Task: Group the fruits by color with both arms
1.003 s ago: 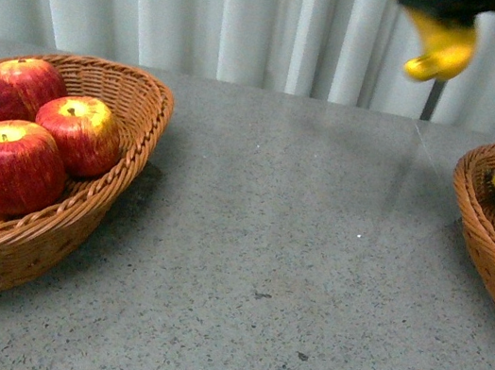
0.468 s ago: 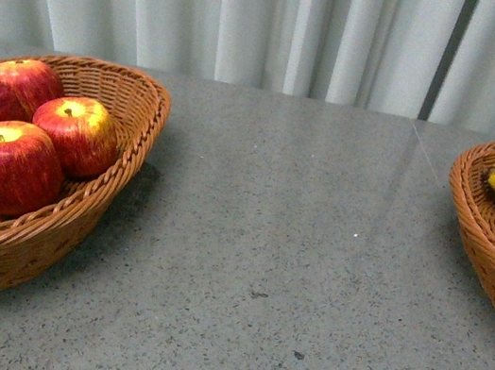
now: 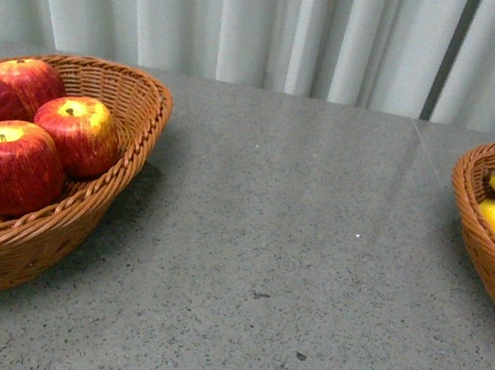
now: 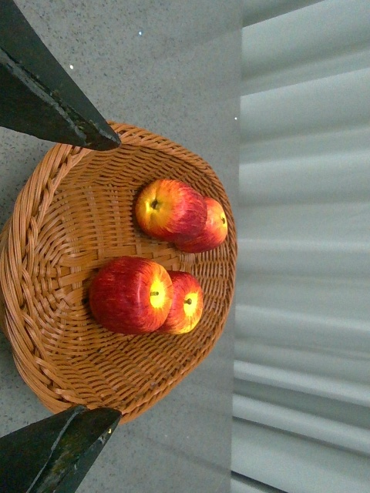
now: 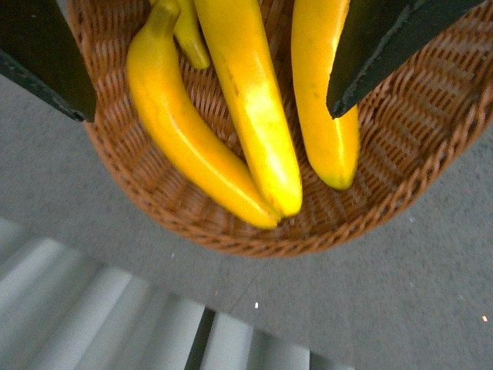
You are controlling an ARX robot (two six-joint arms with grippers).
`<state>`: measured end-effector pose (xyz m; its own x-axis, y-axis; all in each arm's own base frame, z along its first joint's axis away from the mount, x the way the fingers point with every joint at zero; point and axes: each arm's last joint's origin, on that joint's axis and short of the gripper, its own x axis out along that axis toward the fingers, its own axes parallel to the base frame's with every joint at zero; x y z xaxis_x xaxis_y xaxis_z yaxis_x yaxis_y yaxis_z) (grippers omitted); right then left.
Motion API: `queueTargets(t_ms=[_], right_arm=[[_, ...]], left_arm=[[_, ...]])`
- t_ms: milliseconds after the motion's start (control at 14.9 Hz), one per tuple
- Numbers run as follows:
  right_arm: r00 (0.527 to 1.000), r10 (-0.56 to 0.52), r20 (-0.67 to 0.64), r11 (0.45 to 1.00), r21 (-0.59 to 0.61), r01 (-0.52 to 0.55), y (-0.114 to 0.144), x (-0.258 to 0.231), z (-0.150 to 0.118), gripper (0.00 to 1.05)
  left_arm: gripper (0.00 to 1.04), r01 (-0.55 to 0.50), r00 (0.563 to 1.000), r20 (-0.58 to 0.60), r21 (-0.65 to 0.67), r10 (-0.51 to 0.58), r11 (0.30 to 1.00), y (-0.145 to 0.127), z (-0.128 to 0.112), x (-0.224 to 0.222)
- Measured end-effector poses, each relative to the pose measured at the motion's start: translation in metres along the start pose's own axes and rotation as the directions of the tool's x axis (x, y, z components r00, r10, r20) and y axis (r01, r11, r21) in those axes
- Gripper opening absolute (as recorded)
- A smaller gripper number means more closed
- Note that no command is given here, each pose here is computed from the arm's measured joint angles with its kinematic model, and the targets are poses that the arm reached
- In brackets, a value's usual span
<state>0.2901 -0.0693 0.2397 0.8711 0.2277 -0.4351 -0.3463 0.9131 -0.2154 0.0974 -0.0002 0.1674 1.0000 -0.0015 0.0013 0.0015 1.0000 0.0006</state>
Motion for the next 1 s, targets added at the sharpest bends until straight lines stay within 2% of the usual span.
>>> queueTargets(t_ms=[67, 268, 334, 401, 468, 535, 602, 803, 870, 1003], right_arm=[[0.998, -0.004, 0.060, 1.000, -0.014, 0.005, 0.003, -0.010, 0.016, 0.98], [0.963, 0.049, 0.266, 0.999, -0.031, -0.043, 0.022, -0.038, 0.062, 0.98], [0.937, 0.036, 0.348, 0.999, -0.017, -0.033, 0.033, -0.054, 0.074, 0.96], [0.899, -0.146, 0.413, 0.989, 0.093, 0.118, 0.049, -0.072, 0.073, 0.84], [0.886, -0.253, 0.388, 0.961, 0.211, 0.181, 0.069, -0.090, 0.053, 0.71], [0.878, -0.323, 0.353, 0.932, 0.277, 0.231, 0.087, -0.100, 0.028, 0.58], [0.872, -0.339, 0.354, 0.923, 0.305, 0.235, 0.099, -0.104, 0.007, 0.45], [0.874, -0.342, 0.345, 0.917, 0.324, 0.231, 0.112, -0.103, -0.028, 0.08], [0.875, -0.342, 0.342, 0.917, 0.325, 0.231, 0.115, -0.102, -0.037, 0.02], [0.872, -0.344, 0.349, 0.917, 0.326, 0.231, 0.120, -0.104, -0.050, 0.02]], left_arm=[[0.98, 0.000, 1.000, 0.000, 0.000, 0.000, 1.000, 0.000, 0.000, 0.000], [0.98, 0.000, 1.000, 0.000, 0.000, 0.000, 1.000, 0.000, 0.000, 0.000], [0.98, 0.000, 1.000, 0.000, 0.000, 0.000, 1.000, 0.000, 0.000, 0.000], [0.98, 0.000, 1.000, 0.000, 0.000, 0.000, 1.000, 0.000, 0.000, 0.000], [0.98, 0.000, 1.000, 0.000, 0.000, 0.000, 1.000, 0.000, 0.000, 0.000], [0.98, 0.000, 1.000, 0.000, 0.000, 0.000, 1.000, 0.000, 0.000, 0.000], [0.98, 0.000, 1.000, 0.000, 0.000, 0.000, 1.000, 0.000, 0.000, 0.000], [0.98, 0.000, 1.000, 0.000, 0.000, 0.000, 1.000, 0.000, 0.000, 0.000], [0.98, 0.000, 1.000, 0.000, 0.000, 0.000, 1.000, 0.000, 0.000, 0.000], [0.98, 0.000, 1.000, 0.000, 0.000, 0.000, 1.000, 0.000, 0.000, 0.000]])
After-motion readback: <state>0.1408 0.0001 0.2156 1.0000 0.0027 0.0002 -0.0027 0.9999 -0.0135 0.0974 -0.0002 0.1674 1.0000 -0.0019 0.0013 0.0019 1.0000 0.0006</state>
